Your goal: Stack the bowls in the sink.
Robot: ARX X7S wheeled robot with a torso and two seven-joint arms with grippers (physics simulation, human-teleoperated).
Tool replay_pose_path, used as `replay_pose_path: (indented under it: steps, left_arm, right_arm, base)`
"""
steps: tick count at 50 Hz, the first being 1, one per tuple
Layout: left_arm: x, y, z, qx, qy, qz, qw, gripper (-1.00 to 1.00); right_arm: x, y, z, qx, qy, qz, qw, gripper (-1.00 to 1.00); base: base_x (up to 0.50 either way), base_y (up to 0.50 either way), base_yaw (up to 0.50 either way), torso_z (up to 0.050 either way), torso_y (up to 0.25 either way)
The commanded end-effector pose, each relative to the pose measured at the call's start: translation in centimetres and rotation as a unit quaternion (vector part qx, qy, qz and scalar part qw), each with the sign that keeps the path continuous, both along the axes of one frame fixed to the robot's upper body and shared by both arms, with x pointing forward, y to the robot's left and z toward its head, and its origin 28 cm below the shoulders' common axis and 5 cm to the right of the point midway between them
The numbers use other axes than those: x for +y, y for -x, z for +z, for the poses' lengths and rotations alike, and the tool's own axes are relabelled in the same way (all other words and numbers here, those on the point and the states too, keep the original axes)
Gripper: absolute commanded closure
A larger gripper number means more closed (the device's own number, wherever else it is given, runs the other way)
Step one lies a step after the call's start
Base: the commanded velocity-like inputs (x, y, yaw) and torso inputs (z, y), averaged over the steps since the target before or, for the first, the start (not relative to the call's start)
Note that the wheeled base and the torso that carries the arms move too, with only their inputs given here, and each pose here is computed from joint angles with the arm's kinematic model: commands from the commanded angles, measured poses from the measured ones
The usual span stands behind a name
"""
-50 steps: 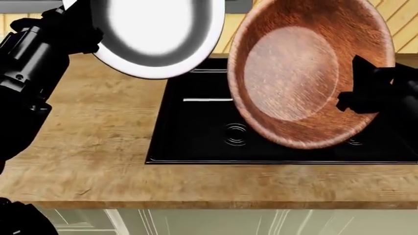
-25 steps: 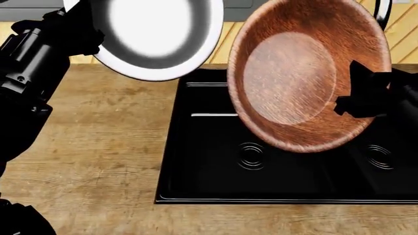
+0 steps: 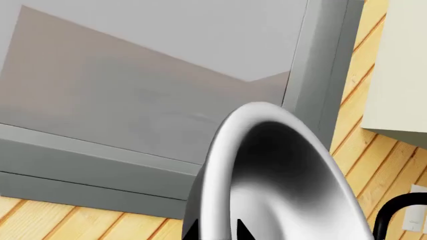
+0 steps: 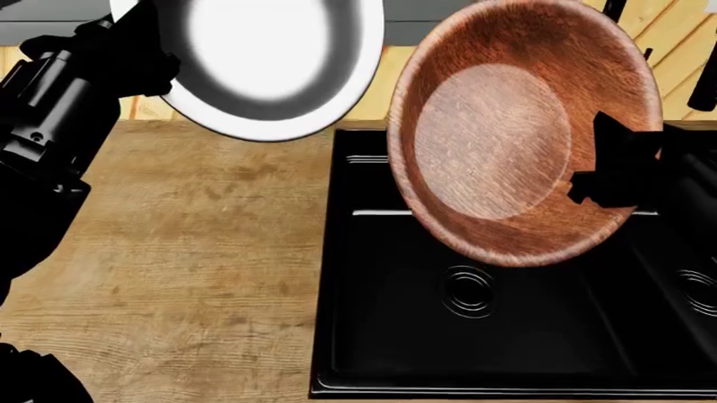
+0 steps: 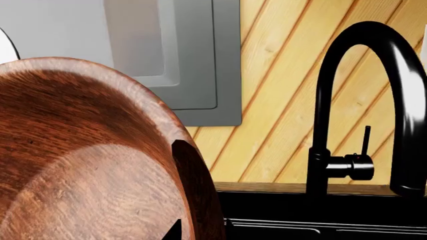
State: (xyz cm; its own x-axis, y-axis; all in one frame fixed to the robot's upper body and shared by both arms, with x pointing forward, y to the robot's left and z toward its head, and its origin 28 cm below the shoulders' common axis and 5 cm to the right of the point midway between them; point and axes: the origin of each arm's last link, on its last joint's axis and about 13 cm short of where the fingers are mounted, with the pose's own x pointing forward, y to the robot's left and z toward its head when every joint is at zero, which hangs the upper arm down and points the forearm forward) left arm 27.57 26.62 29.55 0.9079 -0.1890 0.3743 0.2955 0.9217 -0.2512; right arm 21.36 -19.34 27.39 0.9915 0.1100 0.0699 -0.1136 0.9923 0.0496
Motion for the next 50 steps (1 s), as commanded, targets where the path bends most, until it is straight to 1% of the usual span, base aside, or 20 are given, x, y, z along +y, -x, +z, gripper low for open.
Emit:
replay_pose_path:
  steps: [1,4,14,15,16,17,18,20,22,25,26,28,30,31,35,40,43,50]
  left_arm:
    - [0.0,0.1,0.1,-0.006,0.003,-0.003,1.0,1.0]
    - [0.0,0.1,0.1,-0.006,0.003,-0.003,1.0,1.0]
    - [-0.1,0.3,0.1,-0.006,0.001,-0.004,1.0,1.0]
    - [-0.1,0.3,0.1,-0.006,0.001,-0.004,1.0,1.0]
    - [-0.1,0.3,0.0,-0.006,0.001,-0.004,1.0,1.0]
    - [-0.1,0.3,0.0,-0.005,0.001,-0.005,1.0,1.0]
    - [-0.1,0.3,0.0,-0.004,0.0,-0.005,1.0,1.0]
    - [-0.2,0.4,0.1,-0.004,-0.001,-0.006,1.0,1.0]
    - [-0.2,0.5,0.2,-0.006,-0.001,-0.008,1.0,1.0]
    - [-0.3,0.4,0.2,-0.005,-0.003,-0.009,1.0,1.0]
    - [-0.3,0.4,0.2,-0.005,-0.004,-0.009,1.0,1.0]
    - [-0.3,0.4,0.3,-0.004,-0.005,-0.009,1.0,1.0]
    - [-0.3,0.3,0.3,-0.004,-0.005,-0.01,1.0,1.0]
    - [-0.4,0.3,0.3,-0.004,-0.005,-0.01,1.0,1.0]
    - [-0.4,0.2,0.3,-0.004,-0.006,-0.01,1.0,1.0]
    - [-0.2,0.0,0.3,-0.005,-0.008,-0.007,1.0,1.0]
    - [-0.3,0.0,0.3,-0.004,-0.007,-0.008,1.0,1.0]
    - [-0.5,0.0,0.7,-0.007,-0.012,-0.011,1.0,1.0]
  right_arm:
    - [-0.2,-0.1,0.1,-0.006,0.005,-0.003,1.0,1.0]
    - [-0.2,-0.2,0.0,-0.002,0.006,-0.002,1.0,1.0]
    - [-0.3,-0.4,-0.3,0.032,0.007,0.005,0.999,1.0]
    - [-0.3,-0.5,-0.4,0.038,0.009,-0.001,0.999,1.0]
    - [-0.3,-0.7,-0.3,0.045,0.0,-0.001,0.999,1.0]
    - [-0.3,-0.8,-0.4,0.057,0.0,-0.002,0.998,1.0]
    - [-0.3,-0.9,-0.4,0.077,-0.008,0.004,0.997,1.0]
    - [-0.3,-1.3,-0.3,0.104,-0.007,0.001,0.995,1.0]
    - [-0.3,-1.5,-0.3,0.143,-0.01,0.011,0.99,1.0]
    - [-0.6,-2.0,-0.7,0.196,0.007,0.001,0.981,1.0]
    - [-0.7,-2.1,-0.7,0.215,0.001,0.004,0.977,1.0]
    - [-0.9,-2.4,-0.6,0.25,0.009,0.001,0.968,1.0]
    - [-0.9,-2.7,-0.4,0.272,0.014,0.003,0.962,1.0]
    - [-0.9,-3.0,-0.4,0.28,0.021,-0.003,0.96,1.0]
    - [-0.5,-3.9,-0.7,0.314,0.011,0.009,0.949,1.0]
    - [-0.3,-4.6,-1.1,0.342,0.017,0.014,0.939,1.0]
    - [-0.4,-5.4,-1.0,0.357,0.013,0.011,0.934,1.0]
    - [-0.5,-6.8,-1.1,0.391,0.029,0.001,0.92,1.0]
  base:
    - [0.36,0.0,0.0,0.0,0.0]
    - [0.37,0.0,0.0,0.0,0.003]
    - [0.0,0.0,0.0,0.001,0.001]
    - [0.0,0.0,0.0,0.0,0.0]
    - [0.0,0.0,0.0,0.0,0.0]
    - [0.0,0.0,0.0,0.0,0.01]
    - [0.0,0.0,0.0,0.0,0.0]
    - [0.0,0.0,0.0,0.0,0.0]
    - [0.0,0.0,0.0,0.0,0.0]
    - [0.0,0.0,0.0,0.0,0.0]
    - [0.0,0.0,0.0,0.0,0.0]
    - [0.0,0.0,0.0,0.0,0.0]
    - [0.0,0.0,0.0,0.0,0.005]
    - [0.0,0.0,0.0,0.0,0.0]
    - [0.0,0.0,0.0,0.0,0.0]
    - [0.0,0.0,0.0,0.0,0.0]
    - [0.0,0.0,0.0,0.003,0.003]
    - [0.0,0.0,0.0,0.0,0.0]
